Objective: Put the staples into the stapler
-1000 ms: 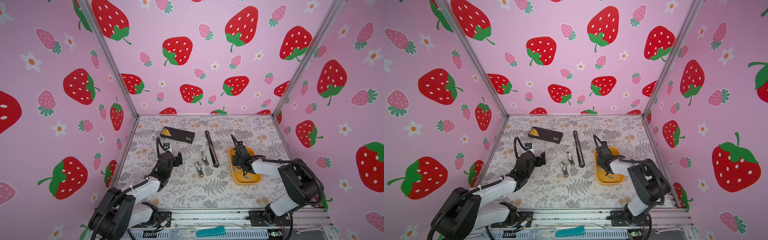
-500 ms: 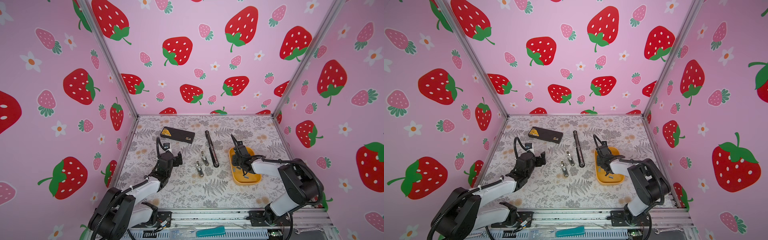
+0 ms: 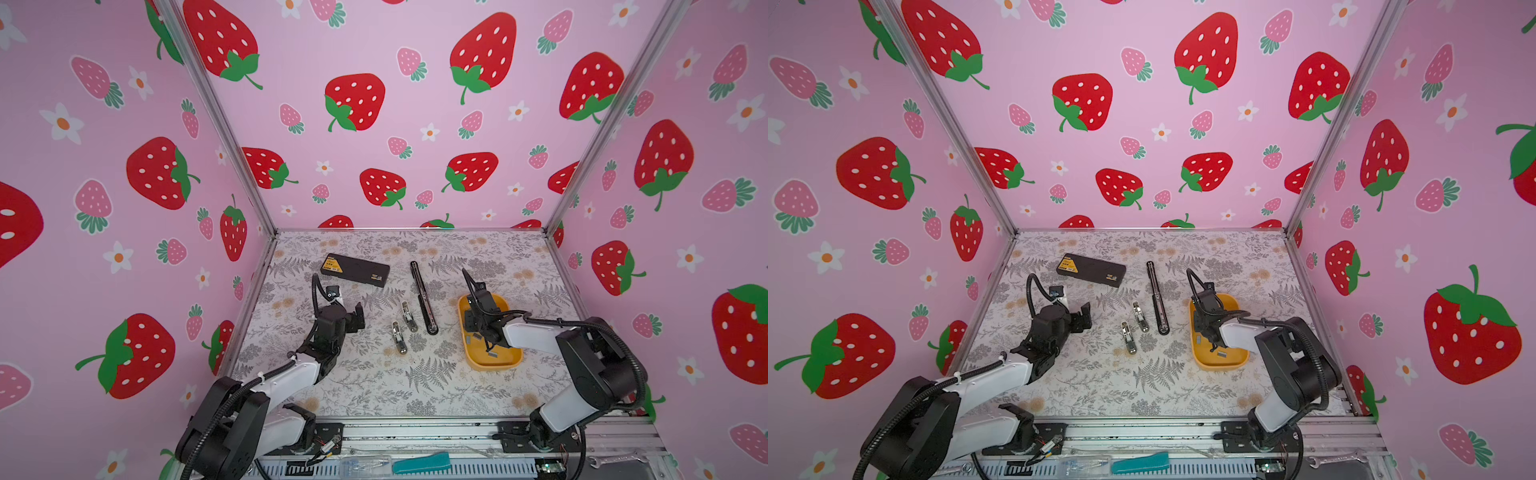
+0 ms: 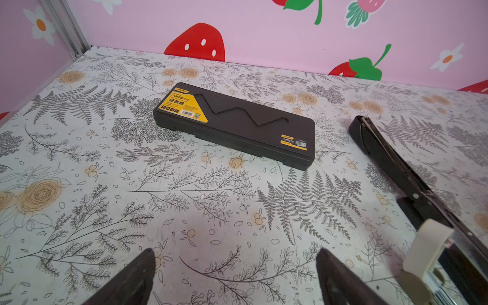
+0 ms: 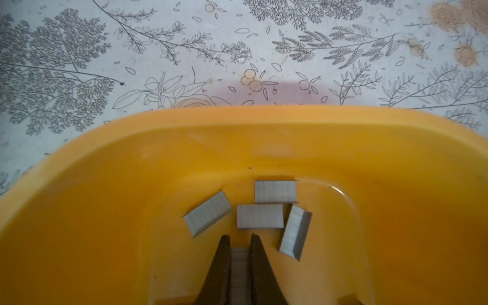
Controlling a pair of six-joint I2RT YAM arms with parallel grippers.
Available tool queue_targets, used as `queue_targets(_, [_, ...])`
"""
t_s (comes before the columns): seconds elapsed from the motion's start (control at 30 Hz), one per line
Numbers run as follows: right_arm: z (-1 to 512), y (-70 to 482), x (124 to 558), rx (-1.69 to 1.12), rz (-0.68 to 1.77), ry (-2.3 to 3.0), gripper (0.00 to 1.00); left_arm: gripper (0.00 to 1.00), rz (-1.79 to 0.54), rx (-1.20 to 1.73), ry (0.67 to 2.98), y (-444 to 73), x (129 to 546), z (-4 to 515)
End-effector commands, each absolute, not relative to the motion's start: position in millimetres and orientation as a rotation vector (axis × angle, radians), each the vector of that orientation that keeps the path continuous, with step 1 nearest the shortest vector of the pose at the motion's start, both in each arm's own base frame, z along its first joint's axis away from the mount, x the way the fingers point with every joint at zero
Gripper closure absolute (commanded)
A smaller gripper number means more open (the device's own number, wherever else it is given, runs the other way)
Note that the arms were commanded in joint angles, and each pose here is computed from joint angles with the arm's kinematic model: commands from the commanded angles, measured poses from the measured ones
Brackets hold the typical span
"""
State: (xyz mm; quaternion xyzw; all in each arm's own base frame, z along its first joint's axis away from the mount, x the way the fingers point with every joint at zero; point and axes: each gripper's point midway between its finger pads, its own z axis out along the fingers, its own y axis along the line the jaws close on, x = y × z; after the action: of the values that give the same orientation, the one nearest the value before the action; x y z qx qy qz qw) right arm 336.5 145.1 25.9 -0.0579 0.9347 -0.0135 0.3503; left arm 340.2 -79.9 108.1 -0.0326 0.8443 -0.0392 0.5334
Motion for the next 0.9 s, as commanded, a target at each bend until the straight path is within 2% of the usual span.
queue_targets(0.0, [20,136,327,-0.14,-0.062,2.453,0.9,0.04,-0.104,-0.099,1.974,-79,344,121])
queue_targets(0.27, [57,135,328,-0.12,-0.009,2.336,0.9,0.07,-0.16,-0.055,1.964,-86,337,124])
queue_targets(0.53, [106,143,322,-0.119,0.079,2.207,0.92,0.05,-0.246,-0.075,2.011,-89,316,121])
queue_targets(0.73, [128,174,299,-0.241,0.217,2.1,0.92,0.06,-0.291,-0.089,2.03,-88,300,119])
queue_targets(0.87, [143,202,281,-0.334,0.286,2.028,0.92,0.01,-0.311,-0.11,2.001,-84,291,117])
